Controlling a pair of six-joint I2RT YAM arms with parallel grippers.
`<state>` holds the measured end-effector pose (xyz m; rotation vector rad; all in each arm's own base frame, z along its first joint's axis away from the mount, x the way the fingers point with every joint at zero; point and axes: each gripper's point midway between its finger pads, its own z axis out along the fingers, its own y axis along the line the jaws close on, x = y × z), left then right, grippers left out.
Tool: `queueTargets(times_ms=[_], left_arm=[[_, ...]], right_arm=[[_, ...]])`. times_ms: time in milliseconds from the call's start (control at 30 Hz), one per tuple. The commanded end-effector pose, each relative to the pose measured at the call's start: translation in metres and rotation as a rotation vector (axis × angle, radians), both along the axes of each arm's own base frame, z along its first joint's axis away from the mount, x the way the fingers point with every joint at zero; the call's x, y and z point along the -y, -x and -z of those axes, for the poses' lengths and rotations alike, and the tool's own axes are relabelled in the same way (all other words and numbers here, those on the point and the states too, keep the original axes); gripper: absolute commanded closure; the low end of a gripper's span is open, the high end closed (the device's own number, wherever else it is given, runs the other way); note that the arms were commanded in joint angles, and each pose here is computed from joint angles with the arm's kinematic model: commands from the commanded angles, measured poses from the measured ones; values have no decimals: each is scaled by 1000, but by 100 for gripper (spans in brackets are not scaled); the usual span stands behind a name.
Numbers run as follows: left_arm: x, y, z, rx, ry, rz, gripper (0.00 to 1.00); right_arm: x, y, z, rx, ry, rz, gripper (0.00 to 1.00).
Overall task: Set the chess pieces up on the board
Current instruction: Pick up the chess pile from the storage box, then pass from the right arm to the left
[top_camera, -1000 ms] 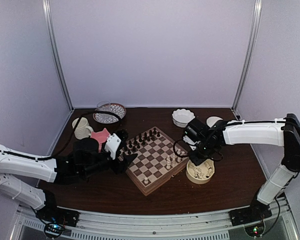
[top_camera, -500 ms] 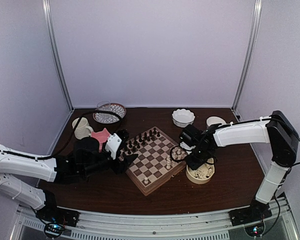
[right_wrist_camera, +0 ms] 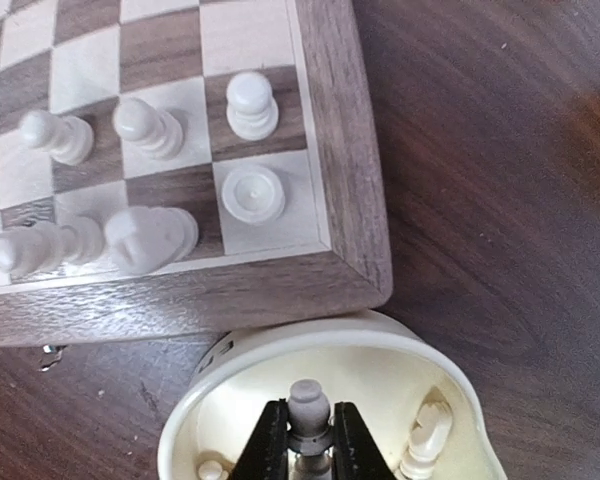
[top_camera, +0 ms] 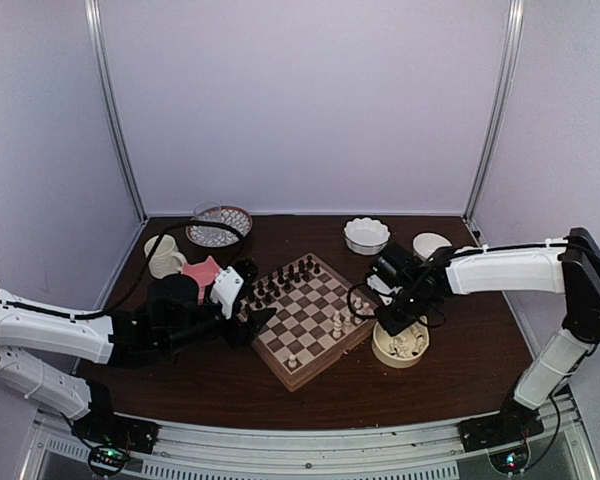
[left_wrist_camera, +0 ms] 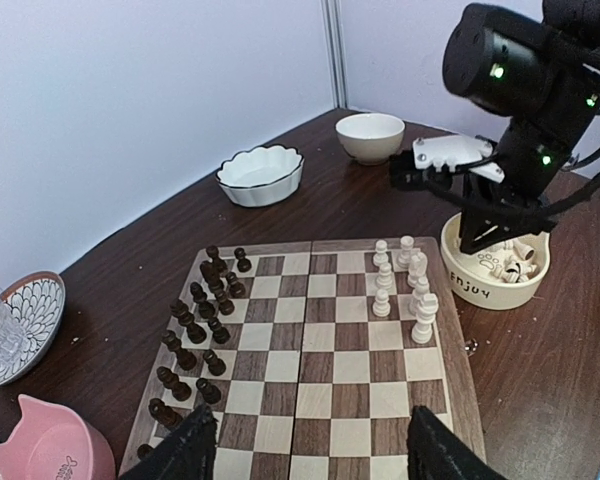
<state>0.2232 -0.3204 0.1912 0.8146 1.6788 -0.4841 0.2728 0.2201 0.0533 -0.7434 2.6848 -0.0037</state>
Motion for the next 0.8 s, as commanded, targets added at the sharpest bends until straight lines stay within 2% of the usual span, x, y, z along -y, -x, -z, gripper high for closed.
queueTargets(times_ms=[0, 300, 433, 633, 767], left_arm=[[6, -3, -15, 12, 43, 6, 35], [13, 1, -11, -9, 44, 43, 35], [25, 13, -13, -14, 82, 135, 35], [48, 40, -20, -49, 156, 326, 35], [58, 53, -22, -72, 187, 417, 35]], right_arm=[[2, -12, -40, 151, -91, 33, 89], [-1, -7, -87, 307, -279, 18, 92], [-24, 1, -109, 339, -465, -56, 92], [-73, 39, -149, 291, -824, -292, 92], [-94, 55, -178, 272, -1001, -398, 92]])
